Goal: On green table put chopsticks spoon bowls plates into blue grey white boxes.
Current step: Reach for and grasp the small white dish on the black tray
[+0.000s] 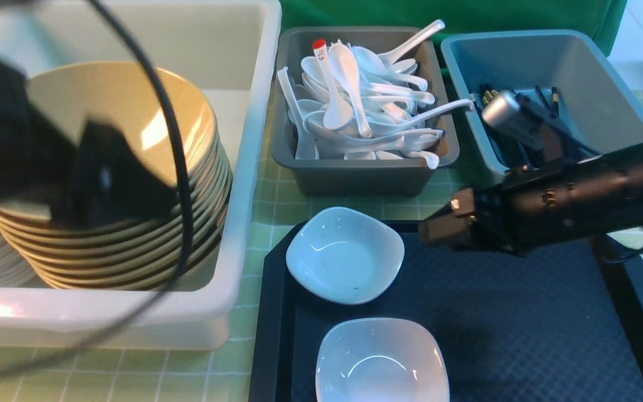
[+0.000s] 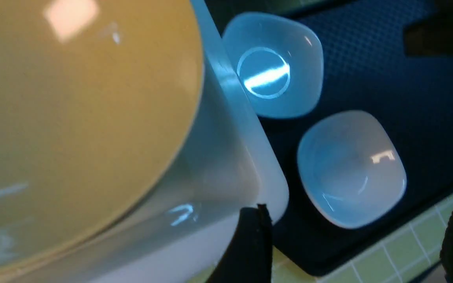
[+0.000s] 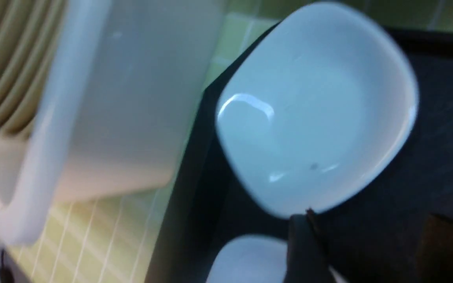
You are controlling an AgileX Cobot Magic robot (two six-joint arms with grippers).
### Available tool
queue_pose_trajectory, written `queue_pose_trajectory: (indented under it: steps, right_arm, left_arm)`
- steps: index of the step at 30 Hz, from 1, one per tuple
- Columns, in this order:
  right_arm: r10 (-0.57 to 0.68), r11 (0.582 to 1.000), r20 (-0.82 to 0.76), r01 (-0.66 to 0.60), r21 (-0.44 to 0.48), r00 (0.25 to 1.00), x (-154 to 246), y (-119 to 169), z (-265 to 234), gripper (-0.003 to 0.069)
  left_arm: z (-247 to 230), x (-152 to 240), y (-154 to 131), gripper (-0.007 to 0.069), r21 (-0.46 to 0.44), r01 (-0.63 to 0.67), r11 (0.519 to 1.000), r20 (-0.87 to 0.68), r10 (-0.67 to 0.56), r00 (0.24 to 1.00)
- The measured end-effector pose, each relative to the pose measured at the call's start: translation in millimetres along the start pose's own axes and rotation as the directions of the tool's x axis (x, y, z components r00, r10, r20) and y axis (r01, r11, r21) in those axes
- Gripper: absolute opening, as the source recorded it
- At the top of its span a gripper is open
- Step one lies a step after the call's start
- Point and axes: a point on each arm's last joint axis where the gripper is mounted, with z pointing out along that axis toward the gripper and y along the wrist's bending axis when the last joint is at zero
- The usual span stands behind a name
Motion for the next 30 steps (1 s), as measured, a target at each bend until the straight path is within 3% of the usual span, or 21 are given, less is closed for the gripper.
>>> queue_pose_trajectory:
  steps: [4,10,20,24,27,30]
  right_arm:
    - [0.077,0.997,-0.003,-0.077,-0.024,0.997,-2,-16,29,0.0383]
    - [0.134,0.990,0.004,-0.134,-0.038,0.991,-4,-35,59,0.0383]
    - [0.106,0.994,0.011,-0.106,-0.042,0.994,-17,-47,84,0.0379]
    - [0.078,0.995,-0.029,-0.079,-0.065,0.997,-11,-52,93,0.0273]
    - [0.050,0.994,-0.029,-0.053,-0.097,0.998,-11,-50,94,0.0101]
    - [0.028,0.992,-0.018,-0.030,-0.120,0.999,-13,-45,89,0.0061]
  left_arm:
    - [10,15,1,0.0505,0.012,0.013,1.000,-0.023,-0.013,1.000]
    - [10,15,1,0.0501,0.014,0.013,1.000,-0.004,-0.013,1.000]
    - [10,14,-1,0.0501,0.027,0.018,0.999,0.002,-0.018,1.000]
    - [10,14,-1,0.0501,0.027,0.018,0.999,0.002,-0.018,1.000]
    - [10,14,-1,0.0501,0.027,0.018,0.999,0.002,-0.018,1.000]
    - [10,14,-1,0.0501,0.027,0.016,1.000,0.002,-0.016,1.000]
